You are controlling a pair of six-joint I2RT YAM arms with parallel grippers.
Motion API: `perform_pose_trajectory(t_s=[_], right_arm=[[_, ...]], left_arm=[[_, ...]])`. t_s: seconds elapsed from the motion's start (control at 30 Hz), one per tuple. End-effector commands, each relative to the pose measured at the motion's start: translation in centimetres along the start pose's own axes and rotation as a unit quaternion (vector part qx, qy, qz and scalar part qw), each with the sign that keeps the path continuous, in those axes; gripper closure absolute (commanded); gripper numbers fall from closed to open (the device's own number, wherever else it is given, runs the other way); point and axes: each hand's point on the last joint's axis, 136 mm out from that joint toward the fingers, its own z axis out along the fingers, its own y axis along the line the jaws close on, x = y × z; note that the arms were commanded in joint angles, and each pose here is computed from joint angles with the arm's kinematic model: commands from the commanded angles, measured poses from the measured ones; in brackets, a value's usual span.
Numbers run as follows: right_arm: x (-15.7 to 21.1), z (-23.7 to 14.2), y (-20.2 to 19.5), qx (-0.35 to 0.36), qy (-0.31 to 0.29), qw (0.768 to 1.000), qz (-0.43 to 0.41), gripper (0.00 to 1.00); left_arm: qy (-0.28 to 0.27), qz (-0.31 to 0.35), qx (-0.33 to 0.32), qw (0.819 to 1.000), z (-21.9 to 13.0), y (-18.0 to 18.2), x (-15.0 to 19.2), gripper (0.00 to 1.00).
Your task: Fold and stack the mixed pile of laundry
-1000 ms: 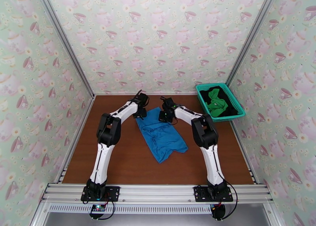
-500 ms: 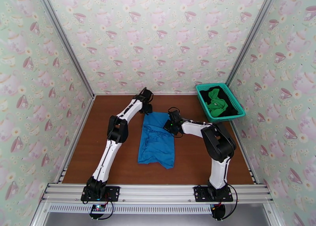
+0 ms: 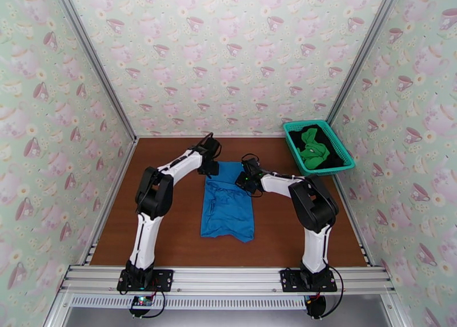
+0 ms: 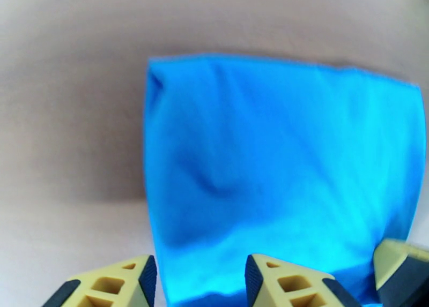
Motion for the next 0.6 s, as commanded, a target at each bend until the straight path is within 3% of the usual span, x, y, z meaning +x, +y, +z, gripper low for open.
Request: perform_pose_trajectory(t_s=[0.0,0.17,0.4,0.57], right_arm=[[1.2,0.8,-2.9,0.046,0.008,0.999,0.004,1.00],[1.4,0.0,-2.4,0.034,0.014,0.999,-0.013,1.00],[1.7,-3.1,-1.5,0.004,0.015,0.998,-0.063,1.00],[4.6,-4.9,-1.3,-0.036,0.066,0.992,-0.105,1.00]], left_arm=[[-0.003,0.017,-0.012,1.000,-0.1,-0.1,1.6,0.49],[-0.007,0.031,-0.031,0.999,-1.2,-0.1,4.3,0.51],[-0.060,0.036,-0.043,0.997,-6.5,0.3,4.1,0.48],[-0.072,0.038,-0.037,0.996,-8.4,0.3,5.0,0.47]])
